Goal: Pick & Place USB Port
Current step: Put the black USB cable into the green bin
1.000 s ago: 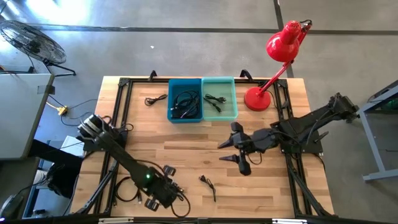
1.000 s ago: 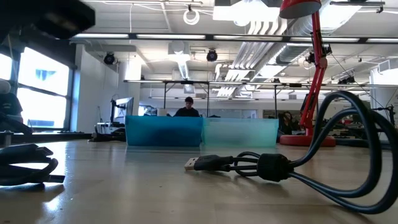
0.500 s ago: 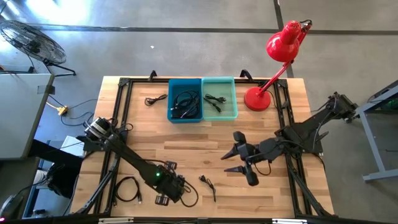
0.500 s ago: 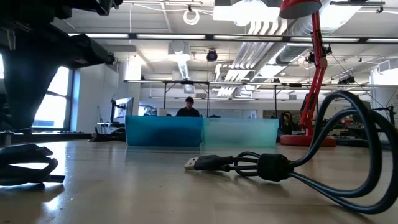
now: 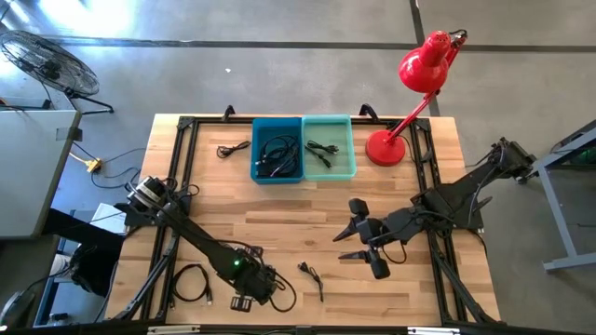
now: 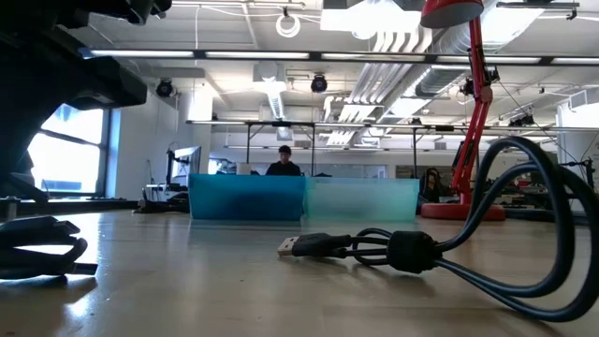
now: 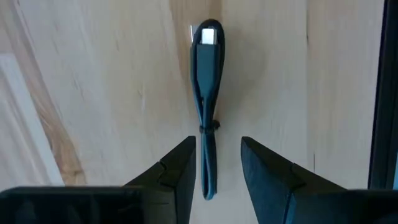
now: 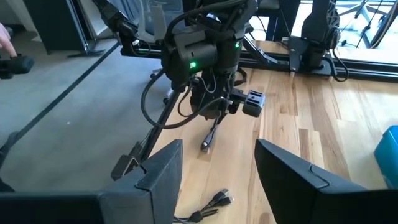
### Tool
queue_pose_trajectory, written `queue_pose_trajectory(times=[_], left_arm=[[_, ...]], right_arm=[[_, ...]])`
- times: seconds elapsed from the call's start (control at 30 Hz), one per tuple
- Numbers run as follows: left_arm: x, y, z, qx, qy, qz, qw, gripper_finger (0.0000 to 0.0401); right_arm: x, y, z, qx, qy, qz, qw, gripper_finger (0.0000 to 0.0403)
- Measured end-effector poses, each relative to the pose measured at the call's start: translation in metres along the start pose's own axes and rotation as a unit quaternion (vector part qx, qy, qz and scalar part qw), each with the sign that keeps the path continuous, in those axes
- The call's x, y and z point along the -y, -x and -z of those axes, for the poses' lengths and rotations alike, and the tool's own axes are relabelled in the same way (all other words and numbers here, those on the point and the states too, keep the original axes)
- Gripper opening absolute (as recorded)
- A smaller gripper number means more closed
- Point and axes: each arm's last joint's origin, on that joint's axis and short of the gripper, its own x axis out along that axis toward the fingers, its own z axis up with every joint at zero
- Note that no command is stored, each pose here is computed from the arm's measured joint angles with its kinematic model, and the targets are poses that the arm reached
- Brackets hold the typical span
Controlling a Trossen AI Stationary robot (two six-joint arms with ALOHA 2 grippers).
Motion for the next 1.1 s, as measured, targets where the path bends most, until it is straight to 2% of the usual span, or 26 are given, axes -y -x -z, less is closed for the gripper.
queue_pose_trajectory(times=[0.83, 0.93, 1.03, 1.1], left_arm=[[0.0, -0.029, -0.004, -0.011, -0.001, -0.016, 1.0, 0.0121], [-0.001, -0.029, -0.004, -0.012, -0.001, -0.021, 1.0, 0.0093], [-0.003, -0.029, -0.005, -0.014, 0.003, -0.026, 1.0, 0.0028], [-0.004, -0.029, -0.005, -0.016, 0.005, -0.024, 1.0, 0.0018]], right_arm=[[0.0, 0.0, 0.003, -0.015, 0.003, -0.001, 1.0, 0.0192], [0.0, 0.0, 0.003, -0.015, 0.002, -0.001, 1.0, 0.0192], [0.0, 0.0, 0.003, -0.015, 0.001, -0.001, 1.0, 0.0192], [0.0, 0.0, 0.003, -0.015, 0.001, -0.001, 1.0, 0.0192]])
